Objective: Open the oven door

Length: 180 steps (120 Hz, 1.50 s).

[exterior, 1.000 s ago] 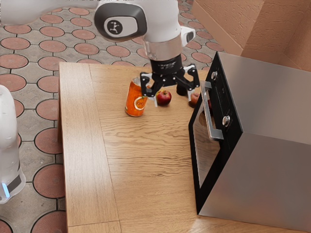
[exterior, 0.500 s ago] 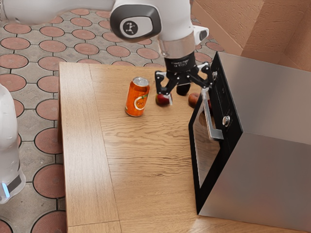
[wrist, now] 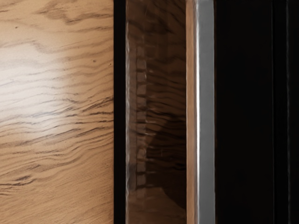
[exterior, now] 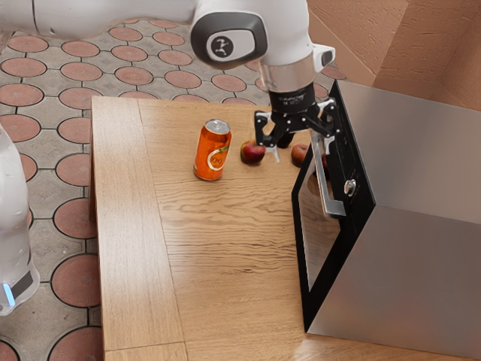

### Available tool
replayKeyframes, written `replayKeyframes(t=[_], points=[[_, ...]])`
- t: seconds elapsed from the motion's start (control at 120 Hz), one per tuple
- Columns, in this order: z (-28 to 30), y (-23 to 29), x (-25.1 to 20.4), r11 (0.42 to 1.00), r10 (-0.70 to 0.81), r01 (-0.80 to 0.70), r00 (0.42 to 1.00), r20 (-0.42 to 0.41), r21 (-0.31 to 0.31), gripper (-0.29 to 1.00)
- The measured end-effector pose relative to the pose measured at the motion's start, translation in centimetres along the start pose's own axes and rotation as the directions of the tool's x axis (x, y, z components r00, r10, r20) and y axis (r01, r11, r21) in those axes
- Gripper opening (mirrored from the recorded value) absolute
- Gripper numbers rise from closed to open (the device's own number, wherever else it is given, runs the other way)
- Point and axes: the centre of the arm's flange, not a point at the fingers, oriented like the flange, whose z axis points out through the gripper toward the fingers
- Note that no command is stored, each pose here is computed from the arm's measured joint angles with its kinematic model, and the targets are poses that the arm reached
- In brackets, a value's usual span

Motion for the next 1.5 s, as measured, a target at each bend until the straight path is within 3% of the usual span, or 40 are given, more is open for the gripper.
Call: replayKeyframes(t=[0.625,1.5], points=[[2.2,1.0,1.1,0.999,0.042,-0.042,0.999,0.022,0.000,0.70],[7.4,-0.6,4.0,0.997,-0.014,0.009,0.998,0.061,0.077,0.70]])
